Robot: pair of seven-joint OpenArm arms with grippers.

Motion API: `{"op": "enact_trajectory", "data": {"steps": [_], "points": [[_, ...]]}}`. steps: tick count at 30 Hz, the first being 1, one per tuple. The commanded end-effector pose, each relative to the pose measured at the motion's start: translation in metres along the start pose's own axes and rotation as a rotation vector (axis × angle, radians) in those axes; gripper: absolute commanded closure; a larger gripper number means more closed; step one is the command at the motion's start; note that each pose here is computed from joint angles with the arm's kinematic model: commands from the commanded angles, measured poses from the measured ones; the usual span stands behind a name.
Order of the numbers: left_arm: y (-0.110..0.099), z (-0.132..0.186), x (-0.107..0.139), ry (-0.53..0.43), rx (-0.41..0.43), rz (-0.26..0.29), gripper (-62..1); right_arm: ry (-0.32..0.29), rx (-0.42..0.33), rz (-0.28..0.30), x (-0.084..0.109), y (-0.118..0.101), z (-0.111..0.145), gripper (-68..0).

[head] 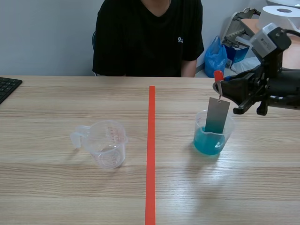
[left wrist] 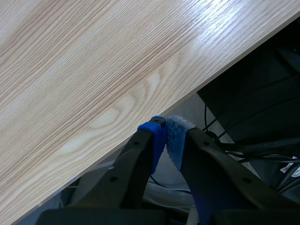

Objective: Do the redox reaction experiment.
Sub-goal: 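Hold the plate still in the solution, then raise the plate and point at it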

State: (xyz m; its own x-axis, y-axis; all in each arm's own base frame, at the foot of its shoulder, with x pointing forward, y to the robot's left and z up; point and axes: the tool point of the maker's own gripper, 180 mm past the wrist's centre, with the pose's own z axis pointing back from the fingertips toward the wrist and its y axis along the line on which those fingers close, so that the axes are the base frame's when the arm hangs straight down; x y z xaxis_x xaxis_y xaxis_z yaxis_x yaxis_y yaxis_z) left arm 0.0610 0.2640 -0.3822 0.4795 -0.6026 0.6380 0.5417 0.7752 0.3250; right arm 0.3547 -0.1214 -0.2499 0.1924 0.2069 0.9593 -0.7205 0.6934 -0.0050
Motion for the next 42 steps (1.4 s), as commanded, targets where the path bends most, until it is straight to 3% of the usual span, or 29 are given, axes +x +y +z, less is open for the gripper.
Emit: {"op": "enact_trajectory", "data": {"steps": [1, 23, 37, 42], "points": [[0.002, 0.003, 0.005, -0.020, 0.006, -0.001, -4.2, -0.047, 0.011, 0.048, 0.026, -0.003, 0.007, -1.3], [0.002, 0.003, 0.008, -0.035, 0.006, 0.000, -4.2, -0.154, 0.145, 0.106, 0.111, 0.021, 0.047, -1.3], [0.003, 0.002, 0.009, -0.040, 0.006, -0.006, -4.2, -0.184, 0.135, 0.114, 0.127, 0.015, 0.057, -1.3], [0.027, -0.008, 0.027, -0.106, 0.021, -0.040, -4.2, -0.184, 0.135, 0.114, 0.127, 0.015, 0.057, -1.3]]}}
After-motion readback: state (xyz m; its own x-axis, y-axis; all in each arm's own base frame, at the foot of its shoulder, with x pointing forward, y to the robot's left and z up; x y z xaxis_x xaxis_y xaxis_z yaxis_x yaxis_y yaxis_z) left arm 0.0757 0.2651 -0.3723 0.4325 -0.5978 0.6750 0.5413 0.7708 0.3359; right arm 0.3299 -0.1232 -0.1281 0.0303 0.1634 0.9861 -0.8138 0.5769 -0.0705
